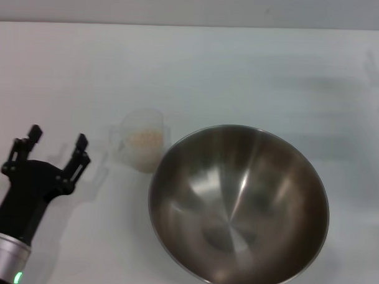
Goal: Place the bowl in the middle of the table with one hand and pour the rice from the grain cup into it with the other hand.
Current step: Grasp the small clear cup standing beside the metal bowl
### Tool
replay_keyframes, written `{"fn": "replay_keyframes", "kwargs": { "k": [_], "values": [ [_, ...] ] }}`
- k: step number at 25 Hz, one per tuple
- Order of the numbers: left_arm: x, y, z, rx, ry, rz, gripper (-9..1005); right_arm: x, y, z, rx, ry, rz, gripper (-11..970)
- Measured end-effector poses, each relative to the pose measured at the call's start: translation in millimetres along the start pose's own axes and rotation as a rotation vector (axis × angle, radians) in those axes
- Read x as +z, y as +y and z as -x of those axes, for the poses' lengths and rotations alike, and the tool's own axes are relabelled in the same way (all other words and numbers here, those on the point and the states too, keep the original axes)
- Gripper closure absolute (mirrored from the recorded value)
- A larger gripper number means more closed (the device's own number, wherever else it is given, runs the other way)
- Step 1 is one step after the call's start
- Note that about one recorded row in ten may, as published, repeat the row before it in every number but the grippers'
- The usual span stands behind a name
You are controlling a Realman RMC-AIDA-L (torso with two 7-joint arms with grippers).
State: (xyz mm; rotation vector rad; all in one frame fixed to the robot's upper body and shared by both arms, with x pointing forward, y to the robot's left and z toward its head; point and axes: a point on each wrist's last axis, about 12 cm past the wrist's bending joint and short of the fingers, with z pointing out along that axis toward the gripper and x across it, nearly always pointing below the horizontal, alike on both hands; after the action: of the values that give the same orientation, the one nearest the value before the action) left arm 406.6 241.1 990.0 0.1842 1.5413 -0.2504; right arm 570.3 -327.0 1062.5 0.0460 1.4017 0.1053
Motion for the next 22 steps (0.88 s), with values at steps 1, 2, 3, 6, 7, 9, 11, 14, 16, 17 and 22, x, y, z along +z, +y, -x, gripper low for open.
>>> {"fn": "replay_keyframes", "kwargs": {
  "k": [1, 2, 3, 6, 7, 9, 11, 14, 16, 17, 22],
  "values": [
    [2, -3.8, -1, 0.008, 0.013, -0.005, 206, 0, 0.0, 0, 0.0, 0.0, 0.0, 251],
    [3, -5.6, -1, 0.01, 0.018, -0.009, 206, 0, 0.2, 0, 0.0, 0.0, 0.0, 251],
    [4, -8.7, -2, 0.015, 0.025, -0.015, 206, 1, 0.4, 0, 0.0, -0.001, 0.001, 251],
    [6, -14.8, -3, 0.023, 0.043, -0.032, 206, 1, 0.9, 0, 0.0, -0.002, 0.002, 251],
    [6, -17.1, -3, 0.026, 0.05, -0.038, 207, 1, 1.0, 0, 0.001, -0.002, 0.003, 251],
    [6, -18.3, -4, 0.028, 0.055, -0.041, 207, 1, 1.2, 0, 0.001, -0.002, 0.003, 251],
    [8, -22.4, -5, 0.042, 0.075, -0.051, 207, 1, 1.0, 1, 0.001, -0.002, 0.003, 251],
    [11, -23.5, -7, 0.053, 0.093, -0.055, 208, 2, 0.6, 1, 0.0, -0.003, 0.002, 251],
    [13, -21.8, -8, 0.058, 0.102, -0.053, 208, 2, 0.6, 1, 0.0, -0.003, 0.002, 251],
    [13, -20.9, -8, 0.06, 0.106, -0.052, 208, 2, 0.6, 1, 0.0, -0.003, 0.002, 251],
    [18, -15.8, -9, 0.073, 0.122, -0.043, 209, 1, 0.5, 1, 0.0, -0.003, 0.002, 251]
  ]
}}
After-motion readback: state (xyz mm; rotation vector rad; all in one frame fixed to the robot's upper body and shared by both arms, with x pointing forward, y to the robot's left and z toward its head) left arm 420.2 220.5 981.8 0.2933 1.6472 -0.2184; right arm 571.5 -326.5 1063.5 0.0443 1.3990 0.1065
